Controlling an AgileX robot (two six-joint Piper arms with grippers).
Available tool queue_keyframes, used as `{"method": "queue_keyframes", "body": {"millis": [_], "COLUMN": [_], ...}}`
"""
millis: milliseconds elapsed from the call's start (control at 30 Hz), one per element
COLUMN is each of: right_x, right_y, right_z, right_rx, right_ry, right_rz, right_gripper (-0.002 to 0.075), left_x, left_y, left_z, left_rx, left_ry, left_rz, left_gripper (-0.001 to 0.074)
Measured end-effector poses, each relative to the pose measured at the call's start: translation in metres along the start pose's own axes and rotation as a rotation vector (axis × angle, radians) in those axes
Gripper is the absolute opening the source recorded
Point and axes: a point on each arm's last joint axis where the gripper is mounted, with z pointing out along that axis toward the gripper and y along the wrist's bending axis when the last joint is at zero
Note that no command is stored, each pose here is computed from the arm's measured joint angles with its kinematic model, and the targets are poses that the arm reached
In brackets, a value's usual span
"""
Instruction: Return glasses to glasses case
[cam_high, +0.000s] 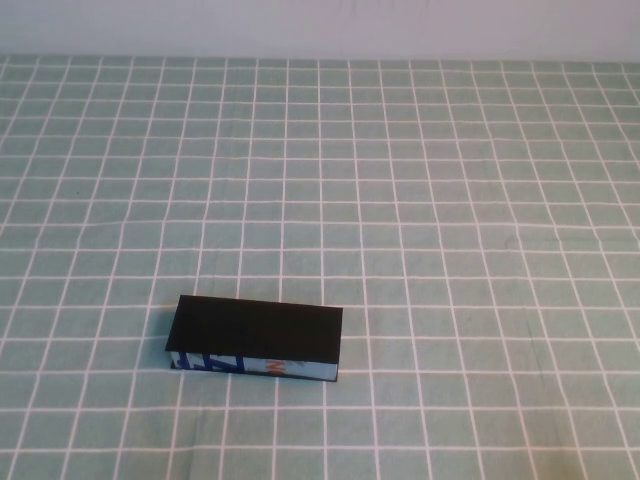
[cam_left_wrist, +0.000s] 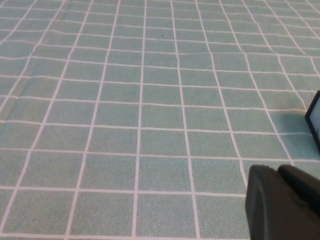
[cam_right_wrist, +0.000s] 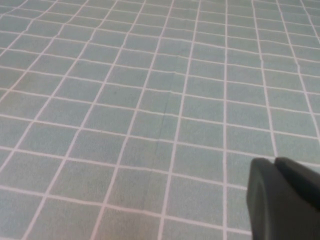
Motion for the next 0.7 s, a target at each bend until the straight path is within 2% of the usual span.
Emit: {"method": "queue_keyframes", "body": {"millis": [433, 700], "right_x": [-0.0019, -0.0016], "right_y": [0.0018, 0.0023], "right_z": [0.0002, 0.0004], "right_rx": [-0.005, -0.01], "right_ry": [-0.019, -0.02], "right_rz": [0.126, 0.14], "right_gripper": [-0.0013, -0.0013], "left_x": [0.0, 0.0], "left_y": [0.0, 0.0], "left_z": [0.0, 0.0], "left_rx": [0.0, 0.0], "left_ry": [0.0, 0.0], "left_rz": [0.0, 0.0], "left_gripper": [-0.0001, -0.0001]}}
